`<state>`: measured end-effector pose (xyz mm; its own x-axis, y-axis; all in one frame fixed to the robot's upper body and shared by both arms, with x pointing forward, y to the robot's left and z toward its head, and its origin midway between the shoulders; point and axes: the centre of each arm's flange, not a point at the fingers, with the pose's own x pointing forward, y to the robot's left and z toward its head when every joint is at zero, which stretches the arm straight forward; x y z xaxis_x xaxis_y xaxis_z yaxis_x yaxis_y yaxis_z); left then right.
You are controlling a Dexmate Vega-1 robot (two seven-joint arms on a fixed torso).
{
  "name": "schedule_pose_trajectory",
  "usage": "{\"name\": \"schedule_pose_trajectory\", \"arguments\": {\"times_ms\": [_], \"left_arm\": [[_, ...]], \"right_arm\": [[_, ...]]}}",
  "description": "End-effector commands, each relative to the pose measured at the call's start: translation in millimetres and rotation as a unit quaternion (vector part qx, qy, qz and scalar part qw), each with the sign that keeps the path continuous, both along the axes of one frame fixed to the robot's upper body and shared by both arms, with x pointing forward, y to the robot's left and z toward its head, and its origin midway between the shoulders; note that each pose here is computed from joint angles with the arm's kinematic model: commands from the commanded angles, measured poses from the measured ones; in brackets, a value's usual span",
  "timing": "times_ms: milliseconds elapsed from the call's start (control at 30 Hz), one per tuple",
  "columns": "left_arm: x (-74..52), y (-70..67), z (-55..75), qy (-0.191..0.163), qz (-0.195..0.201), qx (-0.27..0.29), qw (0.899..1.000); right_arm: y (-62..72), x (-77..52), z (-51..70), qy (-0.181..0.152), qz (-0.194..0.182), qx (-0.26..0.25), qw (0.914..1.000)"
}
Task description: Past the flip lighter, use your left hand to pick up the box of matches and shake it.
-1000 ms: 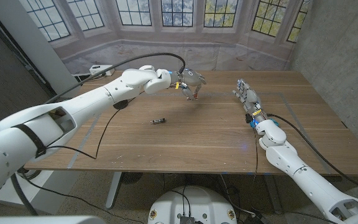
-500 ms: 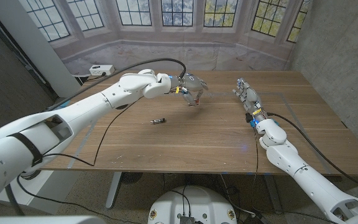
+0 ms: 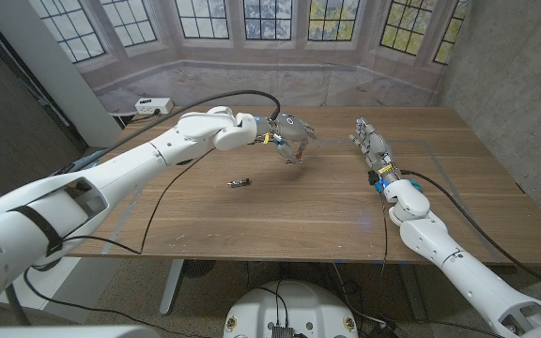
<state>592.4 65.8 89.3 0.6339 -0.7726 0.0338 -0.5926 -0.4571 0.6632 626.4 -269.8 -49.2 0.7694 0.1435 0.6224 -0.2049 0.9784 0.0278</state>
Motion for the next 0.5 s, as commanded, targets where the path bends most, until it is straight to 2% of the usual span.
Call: {"name": "schedule_pose_trajectory", "arguments": {"times_ms": [33,233,500], "left_arm": [[-7.6,3.1,-0.7,-0.003,-0.01,0.0,1.0],[-10.2,5.7,-0.9,-0.005,-0.011,0.001,1.0],[-10.4,6.1,-2.2,-0.008,-0.009,0.008,1.0]], "right_arm": [[9.8,-4.1,-1.5,-0.002,0.001,-0.001,1.0],[11.8,-8.7,-1.0,-0.005,-0.001,-0.002,1.0],[8.6,-17.0,-6.5,-0.006,-0.008,0.003,0.9999]]}}
